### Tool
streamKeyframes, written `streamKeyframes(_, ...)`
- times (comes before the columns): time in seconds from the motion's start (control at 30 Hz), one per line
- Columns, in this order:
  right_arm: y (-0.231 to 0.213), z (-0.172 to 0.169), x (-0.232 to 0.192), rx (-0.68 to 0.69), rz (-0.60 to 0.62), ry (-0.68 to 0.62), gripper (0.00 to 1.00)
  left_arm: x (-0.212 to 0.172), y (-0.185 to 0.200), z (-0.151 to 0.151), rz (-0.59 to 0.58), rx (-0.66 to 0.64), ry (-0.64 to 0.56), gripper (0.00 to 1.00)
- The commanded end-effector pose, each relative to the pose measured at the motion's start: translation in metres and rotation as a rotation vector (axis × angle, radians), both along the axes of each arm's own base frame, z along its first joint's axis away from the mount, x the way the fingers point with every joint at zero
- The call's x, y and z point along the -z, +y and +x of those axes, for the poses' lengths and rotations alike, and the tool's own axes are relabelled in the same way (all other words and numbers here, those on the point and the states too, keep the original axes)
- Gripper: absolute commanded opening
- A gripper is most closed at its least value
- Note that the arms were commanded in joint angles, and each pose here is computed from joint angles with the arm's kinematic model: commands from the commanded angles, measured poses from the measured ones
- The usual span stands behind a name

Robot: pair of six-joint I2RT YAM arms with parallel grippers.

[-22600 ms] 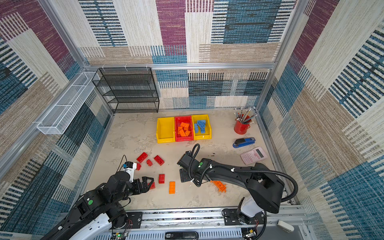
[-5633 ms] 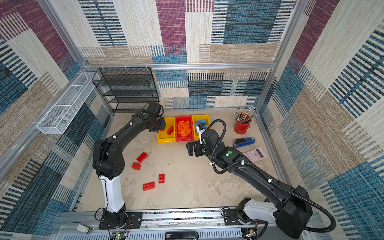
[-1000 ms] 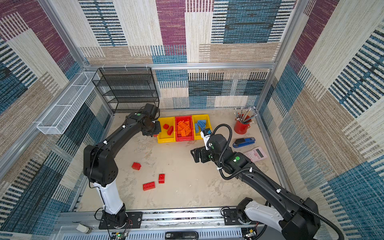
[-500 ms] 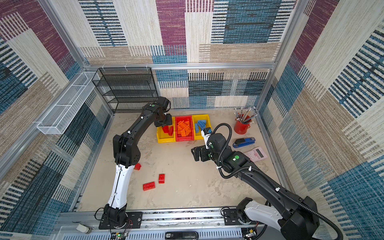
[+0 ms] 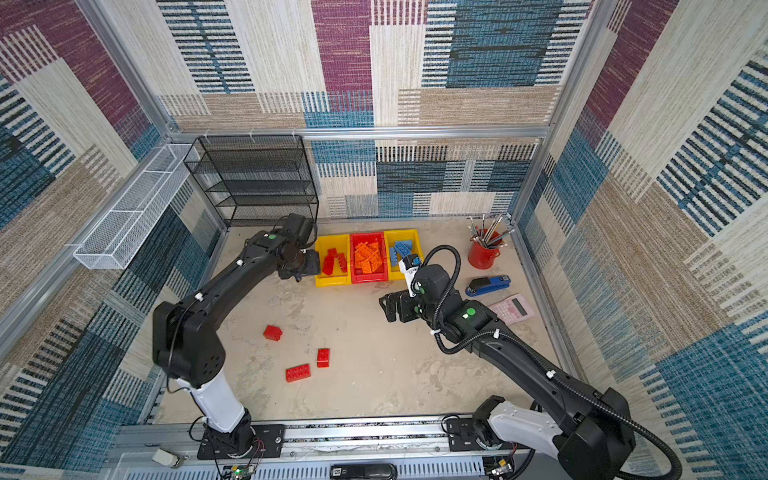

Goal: Sort the legos into containers by color
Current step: 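Move the left gripper back and grasp a small red brick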

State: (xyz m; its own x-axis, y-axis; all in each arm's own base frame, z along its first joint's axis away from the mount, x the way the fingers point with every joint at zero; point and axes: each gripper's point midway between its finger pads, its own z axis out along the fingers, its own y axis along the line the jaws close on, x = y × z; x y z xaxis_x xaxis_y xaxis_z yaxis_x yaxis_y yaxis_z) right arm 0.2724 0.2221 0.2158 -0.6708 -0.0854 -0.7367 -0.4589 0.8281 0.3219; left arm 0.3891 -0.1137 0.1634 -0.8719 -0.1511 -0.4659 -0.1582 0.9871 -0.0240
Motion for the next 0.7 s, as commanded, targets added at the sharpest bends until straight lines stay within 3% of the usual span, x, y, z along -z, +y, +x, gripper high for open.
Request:
streamKeyframes(0.0,0.013,-0.004,-0.011,-0.071,0.056,-0.026,0.99,0.005,0.026,-0.035,0.026,-0.083,-0.037,0.69)
streamKeyframes(0.13,0.017,-0.009,-0.013,-0.102,0.062,-0.02,0.99,0.026,0.051,-0.09,0.022,-0.169,-0.002,0.69)
streamKeyframes(0.27,0.015,-0.014,-0.022,-0.113,0.077,-0.033,0.99,0.04,0.062,-0.122,-0.024,-0.226,-0.014,0.77)
streamKeyframes(0.33,0.013,-0.016,-0.025,-0.107,0.085,-0.039,0.99,0.043,0.068,-0.129,-0.021,-0.249,-0.031,0.84)
streamKeyframes(0.47,0.01,-0.022,-0.03,-0.101,0.11,-0.041,0.99,0.056,0.07,-0.133,-0.022,-0.271,0.002,0.84)
streamKeyframes(0.67,0.006,-0.028,-0.028,-0.095,0.12,-0.032,0.99,0.083,0.076,-0.121,0.044,-0.202,0.093,0.84)
